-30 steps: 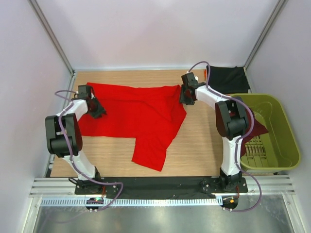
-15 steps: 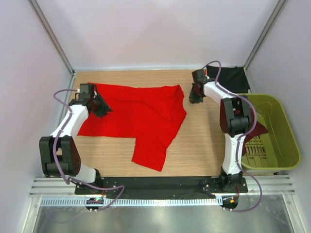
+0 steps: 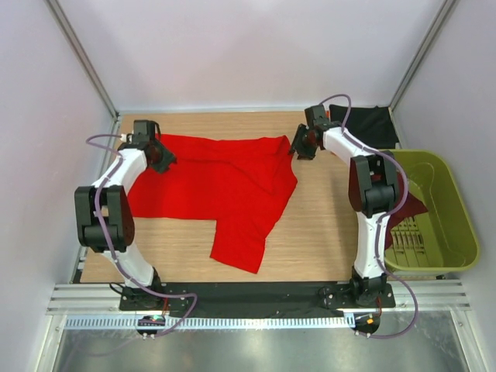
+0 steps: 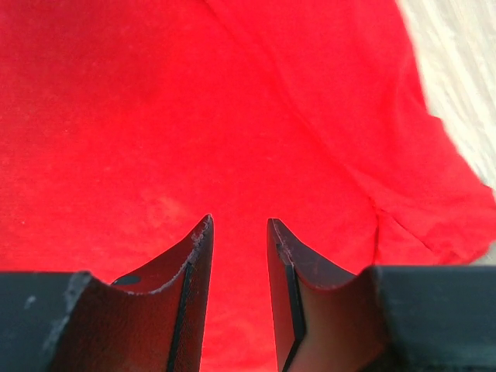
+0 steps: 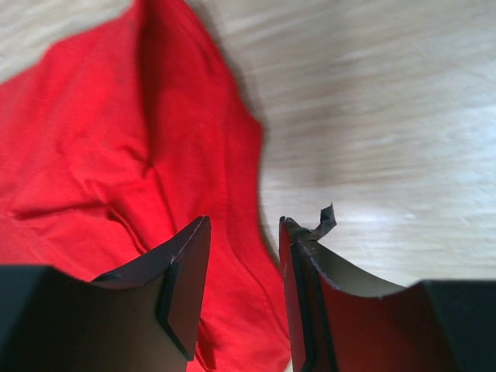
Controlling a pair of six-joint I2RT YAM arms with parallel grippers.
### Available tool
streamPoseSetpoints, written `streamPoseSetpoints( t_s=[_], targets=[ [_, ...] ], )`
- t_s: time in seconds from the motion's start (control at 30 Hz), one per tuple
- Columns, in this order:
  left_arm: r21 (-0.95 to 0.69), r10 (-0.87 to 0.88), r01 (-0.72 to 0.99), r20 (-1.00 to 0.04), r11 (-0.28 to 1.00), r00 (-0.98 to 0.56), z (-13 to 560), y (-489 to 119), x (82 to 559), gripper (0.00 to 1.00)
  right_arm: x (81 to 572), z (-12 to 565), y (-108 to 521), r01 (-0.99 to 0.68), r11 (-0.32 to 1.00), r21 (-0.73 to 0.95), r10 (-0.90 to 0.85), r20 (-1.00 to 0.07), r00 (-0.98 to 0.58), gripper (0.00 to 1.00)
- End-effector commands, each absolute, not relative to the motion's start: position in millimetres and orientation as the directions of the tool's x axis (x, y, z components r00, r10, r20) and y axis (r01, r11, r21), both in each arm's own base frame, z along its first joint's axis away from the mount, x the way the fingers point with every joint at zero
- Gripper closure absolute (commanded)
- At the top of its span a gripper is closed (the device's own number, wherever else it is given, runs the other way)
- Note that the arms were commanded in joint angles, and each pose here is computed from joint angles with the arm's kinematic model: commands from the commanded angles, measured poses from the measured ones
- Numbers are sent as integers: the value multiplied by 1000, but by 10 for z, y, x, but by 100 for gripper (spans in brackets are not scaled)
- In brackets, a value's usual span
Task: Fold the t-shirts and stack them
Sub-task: Fold the tshirt
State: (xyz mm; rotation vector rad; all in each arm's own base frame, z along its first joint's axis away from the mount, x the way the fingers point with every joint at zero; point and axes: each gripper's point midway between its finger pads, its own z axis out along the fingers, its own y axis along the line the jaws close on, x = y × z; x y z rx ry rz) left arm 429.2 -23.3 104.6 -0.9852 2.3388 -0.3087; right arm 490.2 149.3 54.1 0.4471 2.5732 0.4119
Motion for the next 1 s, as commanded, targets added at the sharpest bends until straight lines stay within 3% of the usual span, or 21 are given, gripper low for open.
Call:
streamPoseSetpoints(
  t_s=[0.0, 0.23, 0.33, 0.5, 0.6, 0.97],
  targets=[
    [-403, -740, -623, -424, 671, -522, 966, -164, 4365, 65, 5148, 636, 1636, 223, 874, 431, 419, -438, -795, 52],
    [-250, -720, -685, -379, 684, -581, 435, -40, 4018, 65, 5123, 326, 1591, 245, 905, 348, 386, -429, -817, 55],
    [-211, -725, -704, -349, 678, -594, 262, -17, 3881, 65, 5010, 169, 1389, 290, 928, 235, 367, -428, -826, 67],
    [-136, -727, -727, -303, 673, -617, 37, 56, 3664, 65, 4893, 207, 1109, 322, 943, 86, 325, -448, -833, 98],
    [-108, -728, -735, -293, 670, -620, -12, 86, 3580, 65, 4880, 265, 1045, 315, 947, 57, 305, -460, -834, 99],
    [-174, -723, -710, -303, 682, -621, 113, 34, 3649, 64, 5191, 1041, 1839, 89, 870, 485, 364, -509, -780, 99]
  ],
)
